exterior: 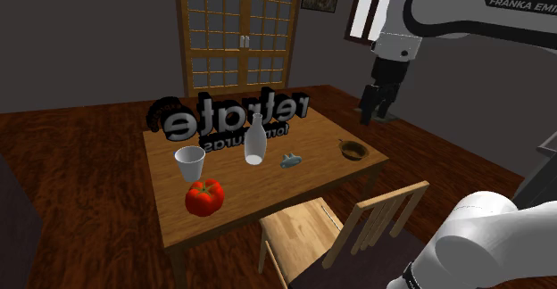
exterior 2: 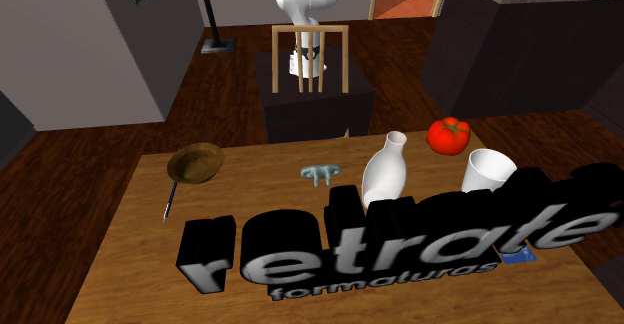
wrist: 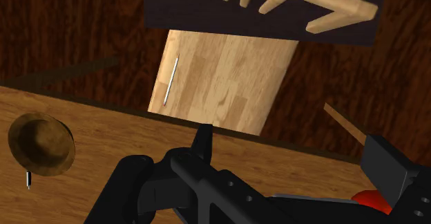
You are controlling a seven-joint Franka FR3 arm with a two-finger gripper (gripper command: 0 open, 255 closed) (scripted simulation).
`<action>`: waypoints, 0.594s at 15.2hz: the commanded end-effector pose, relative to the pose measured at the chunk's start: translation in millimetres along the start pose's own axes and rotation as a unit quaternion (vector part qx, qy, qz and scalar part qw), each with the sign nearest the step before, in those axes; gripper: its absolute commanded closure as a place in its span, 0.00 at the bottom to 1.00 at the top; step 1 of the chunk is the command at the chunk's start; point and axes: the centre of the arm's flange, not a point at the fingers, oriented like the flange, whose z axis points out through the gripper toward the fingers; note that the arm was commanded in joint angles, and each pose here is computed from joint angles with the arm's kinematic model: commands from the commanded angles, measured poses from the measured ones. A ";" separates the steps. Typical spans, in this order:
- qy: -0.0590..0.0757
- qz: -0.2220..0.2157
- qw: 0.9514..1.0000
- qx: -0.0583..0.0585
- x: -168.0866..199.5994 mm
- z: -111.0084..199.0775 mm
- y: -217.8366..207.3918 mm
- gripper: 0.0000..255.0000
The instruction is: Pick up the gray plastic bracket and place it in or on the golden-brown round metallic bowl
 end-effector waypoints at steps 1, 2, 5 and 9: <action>0.000 0.000 1.000 0.000 0.0 0.0 0.0 0.00; 0.001 0.002 1.000 0.000 9.3 8.8 2.5 0.00; 0.003 0.008 1.000 0.000 37.2 35.2 10.2 0.00; 0.005 0.016 1.000 0.000 74.3 70.3 21.0 0.00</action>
